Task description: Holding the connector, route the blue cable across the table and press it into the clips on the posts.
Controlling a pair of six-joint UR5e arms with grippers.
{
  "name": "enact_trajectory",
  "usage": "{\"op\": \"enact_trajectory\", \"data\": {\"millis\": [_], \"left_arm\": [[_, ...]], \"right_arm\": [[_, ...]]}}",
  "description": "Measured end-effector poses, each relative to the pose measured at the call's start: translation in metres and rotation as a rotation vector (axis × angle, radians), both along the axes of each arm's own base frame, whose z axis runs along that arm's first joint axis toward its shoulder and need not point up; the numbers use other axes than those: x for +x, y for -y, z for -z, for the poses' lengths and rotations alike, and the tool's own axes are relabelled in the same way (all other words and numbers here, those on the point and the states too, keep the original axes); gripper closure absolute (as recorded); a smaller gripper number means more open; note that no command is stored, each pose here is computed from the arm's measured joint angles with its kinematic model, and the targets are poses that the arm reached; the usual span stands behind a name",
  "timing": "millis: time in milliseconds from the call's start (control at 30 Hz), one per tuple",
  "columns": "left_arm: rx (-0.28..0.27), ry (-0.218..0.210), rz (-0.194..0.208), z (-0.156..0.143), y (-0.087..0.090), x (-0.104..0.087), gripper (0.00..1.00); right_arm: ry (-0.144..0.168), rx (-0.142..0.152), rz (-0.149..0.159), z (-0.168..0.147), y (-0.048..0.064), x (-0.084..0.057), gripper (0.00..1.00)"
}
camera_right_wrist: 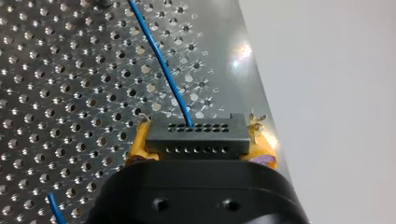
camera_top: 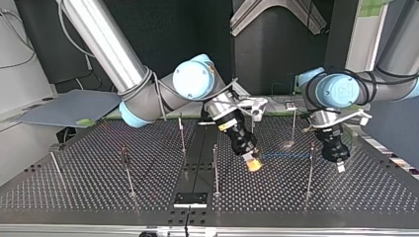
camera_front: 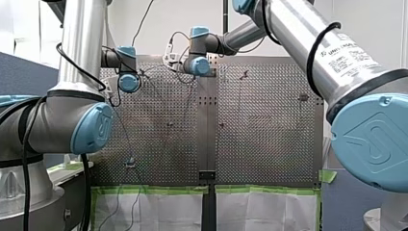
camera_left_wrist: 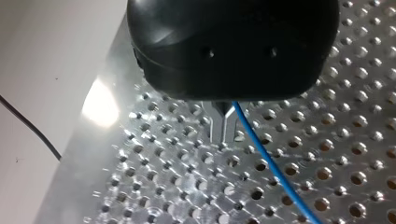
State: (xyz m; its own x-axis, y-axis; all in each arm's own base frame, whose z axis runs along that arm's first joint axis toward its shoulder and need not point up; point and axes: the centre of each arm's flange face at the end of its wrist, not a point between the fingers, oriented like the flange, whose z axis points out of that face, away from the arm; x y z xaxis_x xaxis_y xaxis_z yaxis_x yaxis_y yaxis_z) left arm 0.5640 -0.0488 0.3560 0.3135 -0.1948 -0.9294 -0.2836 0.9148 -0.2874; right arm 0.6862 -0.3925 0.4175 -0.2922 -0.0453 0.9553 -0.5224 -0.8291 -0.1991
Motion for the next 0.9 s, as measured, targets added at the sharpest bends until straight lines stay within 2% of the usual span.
{"op": "enact_trajectory", "data": {"millis": [233, 267, 300, 333, 367, 400, 467, 500, 533, 800, 900], "left_arm": [[-0.001, 0.005, 0.037, 0.005, -0.003, 0.006, 1.0], [-0.003, 0.006, 0.041, 0.005, -0.003, 0.006, 0.95], [-0.007, 0.006, 0.044, 0.005, -0.002, 0.006, 0.95], [-0.014, 0.006, 0.048, 0.005, -0.001, 0.005, 0.75], [-0.019, 0.004, 0.05, 0.006, -0.001, 0.005, 0.5], [-0.026, 0.001, 0.051, 0.006, -0.001, 0.005, 0.5], [-0.042, -0.007, 0.055, 0.007, -0.001, 0.003, 0.17], [-0.051, -0.011, 0.056, 0.008, -0.001, 0.003, 0.17], [-0.063, -0.016, 0.055, 0.009, 0.0, 0.001, 0.0], [-0.114, -0.05, 0.011, 0.005, 0.0, -0.011, 0.0], [-0.121, -0.074, 0.011, 0.006, 0.002, -0.02, 0.0]], "right_arm": [[-0.007, 0.007, 0.003, 0.007, 0.002, 0.002, 1.0], [-0.008, 0.007, 0.003, 0.008, 0.002, 0.002, 1.0], [-0.008, 0.008, 0.004, 0.008, 0.002, 0.002, 1.0], [-0.009, 0.008, 0.005, 0.008, 0.002, 0.002, 1.0], [-0.01, 0.01, 0.009, 0.009, 0.003, 0.001, 1.0], [-0.012, 0.012, 0.013, 0.009, 0.003, 0.001, 1.0], [-0.018, 0.016, 0.025, 0.01, 0.004, 0.0, 1.0], [-0.022, 0.018, 0.031, 0.011, 0.004, -0.001, 1.0], [-0.025, 0.021, 0.037, 0.012, 0.004, -0.001, 1.0], [-0.069, 0.051, 0.074, 0.019, 0.004, -0.006, 1.0], [-0.089, 0.064, 0.088, 0.022, 0.004, -0.008, 1.0]]}}
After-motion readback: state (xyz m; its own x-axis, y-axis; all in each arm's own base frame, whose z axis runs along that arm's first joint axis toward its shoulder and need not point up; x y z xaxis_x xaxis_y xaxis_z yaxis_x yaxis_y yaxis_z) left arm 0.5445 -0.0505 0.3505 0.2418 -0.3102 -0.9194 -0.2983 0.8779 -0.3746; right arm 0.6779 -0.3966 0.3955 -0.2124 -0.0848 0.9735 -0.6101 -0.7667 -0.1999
